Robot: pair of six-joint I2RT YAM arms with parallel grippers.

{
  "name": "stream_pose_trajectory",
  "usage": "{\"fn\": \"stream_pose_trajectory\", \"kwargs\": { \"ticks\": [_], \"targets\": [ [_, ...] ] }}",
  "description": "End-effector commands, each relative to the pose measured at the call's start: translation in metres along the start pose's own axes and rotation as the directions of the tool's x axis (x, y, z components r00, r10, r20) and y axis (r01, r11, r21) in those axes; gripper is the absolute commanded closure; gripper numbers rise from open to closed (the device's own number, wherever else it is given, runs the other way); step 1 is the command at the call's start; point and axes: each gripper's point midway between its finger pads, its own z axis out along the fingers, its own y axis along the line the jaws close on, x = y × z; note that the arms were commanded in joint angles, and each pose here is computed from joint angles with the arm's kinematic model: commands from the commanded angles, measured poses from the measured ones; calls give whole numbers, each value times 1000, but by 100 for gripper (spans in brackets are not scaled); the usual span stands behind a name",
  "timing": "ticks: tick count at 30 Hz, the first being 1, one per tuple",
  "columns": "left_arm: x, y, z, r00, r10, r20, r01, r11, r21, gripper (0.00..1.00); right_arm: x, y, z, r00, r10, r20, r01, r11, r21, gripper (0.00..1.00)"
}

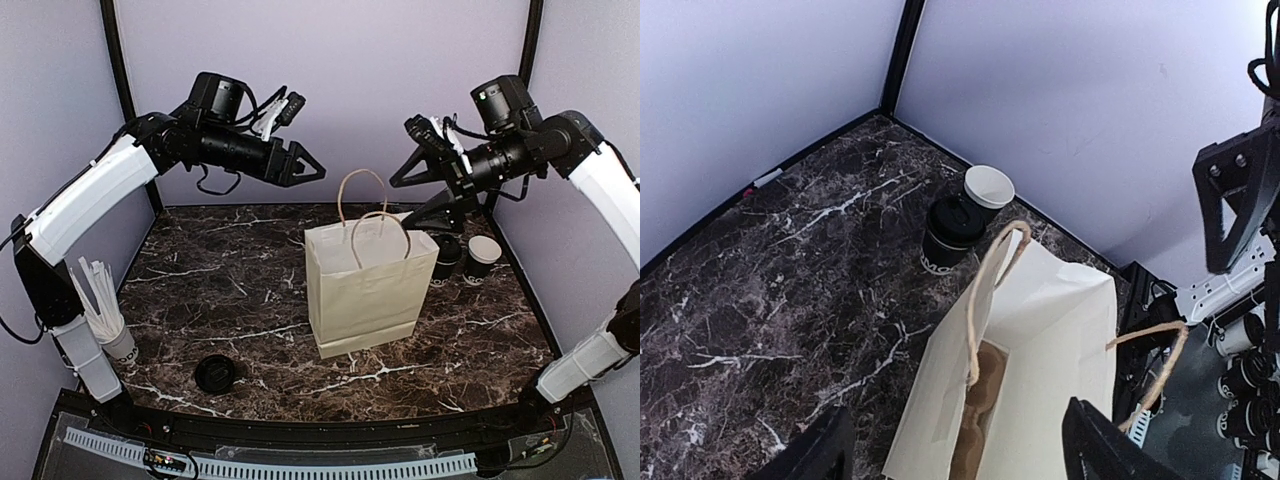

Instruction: Pack the takeout coffee

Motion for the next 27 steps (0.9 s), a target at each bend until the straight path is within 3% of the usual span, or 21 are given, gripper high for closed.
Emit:
{"fn": "stream_pose_trajectory", "kwargs": {
  "ticks": [1, 7, 10, 11, 14, 16, 17, 19, 27],
  "targets": [
    [5, -15, 15, 1000, 21, -9, -21, 996, 81, 26, 44, 2, 9, 992, 36, -122, -34, 999, 24, 15],
    [-4, -16, 46, 1000, -19, -3, 19, 991, 129, 34, 58, 10, 17, 989, 99, -111, -98, 995, 11, 24],
    [-2, -14, 66, 998, -53, -26, 57, 984, 167, 49, 58, 10, 21, 989, 108, -100, -109, 994, 4, 36],
    [-7, -14, 67, 998, -59, -19, 61, 984, 167, 58, 57, 10, 22, 988, 118, -94, -119, 993, -2, 43],
    [-11, -11, 76, 996, -82, -23, 84, 983, 166, 71, 55, 8, 28, 986, 143, -79, -146, 989, -27, 72],
    [-15, -10, 76, 997, -81, -14, 83, 984, 160, 86, 51, 5, 31, 985, 153, -74, -156, 987, -36, 95],
    [-17, -10, 75, 997, -79, -10, 80, 984, 158, 96, 48, 3, 31, 986, 154, -71, -157, 987, -39, 100],
    [-25, -13, 67, 998, -67, 13, 64, 986, 157, 100, 36, 0, 28, 988, 145, -54, -147, 988, -44, 100],
    [-69, -48, 3, 988, -52, 143, 24, 980, 197, 100, -43, 6, -6, 988, 70, 135, -61, 996, -71, 100]
  ]
}}
